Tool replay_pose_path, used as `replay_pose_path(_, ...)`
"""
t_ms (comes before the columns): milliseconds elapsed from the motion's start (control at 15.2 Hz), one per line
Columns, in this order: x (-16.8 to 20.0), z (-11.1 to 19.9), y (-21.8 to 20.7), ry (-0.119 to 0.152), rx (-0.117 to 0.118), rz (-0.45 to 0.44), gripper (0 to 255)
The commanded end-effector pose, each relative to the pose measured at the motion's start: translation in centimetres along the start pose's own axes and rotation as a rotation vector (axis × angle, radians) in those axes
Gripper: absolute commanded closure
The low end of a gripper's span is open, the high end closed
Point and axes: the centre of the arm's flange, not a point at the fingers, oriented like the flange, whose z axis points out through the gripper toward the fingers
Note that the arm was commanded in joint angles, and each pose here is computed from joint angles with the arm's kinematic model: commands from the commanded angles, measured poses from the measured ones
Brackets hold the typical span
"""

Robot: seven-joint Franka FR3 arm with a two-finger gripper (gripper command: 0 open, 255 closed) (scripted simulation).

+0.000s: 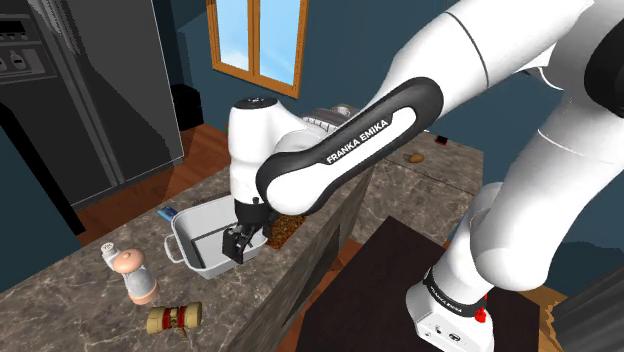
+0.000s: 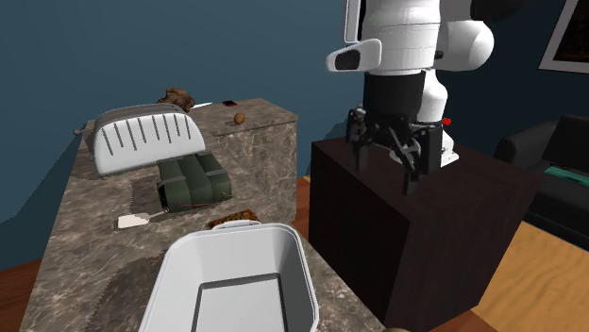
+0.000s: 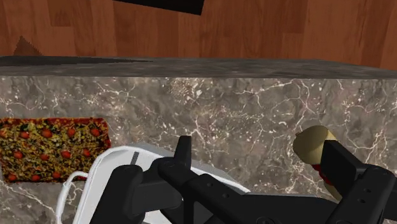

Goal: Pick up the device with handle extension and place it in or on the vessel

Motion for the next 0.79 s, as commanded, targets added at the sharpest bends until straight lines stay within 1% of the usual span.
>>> replay_pose_path(0,0.9,1.8,-1.6,0.003,-0.006,-0.006,0)
replay_pose_path(726,6.2,11.9,-11.0,0.014,-0.04,-0.045,0)
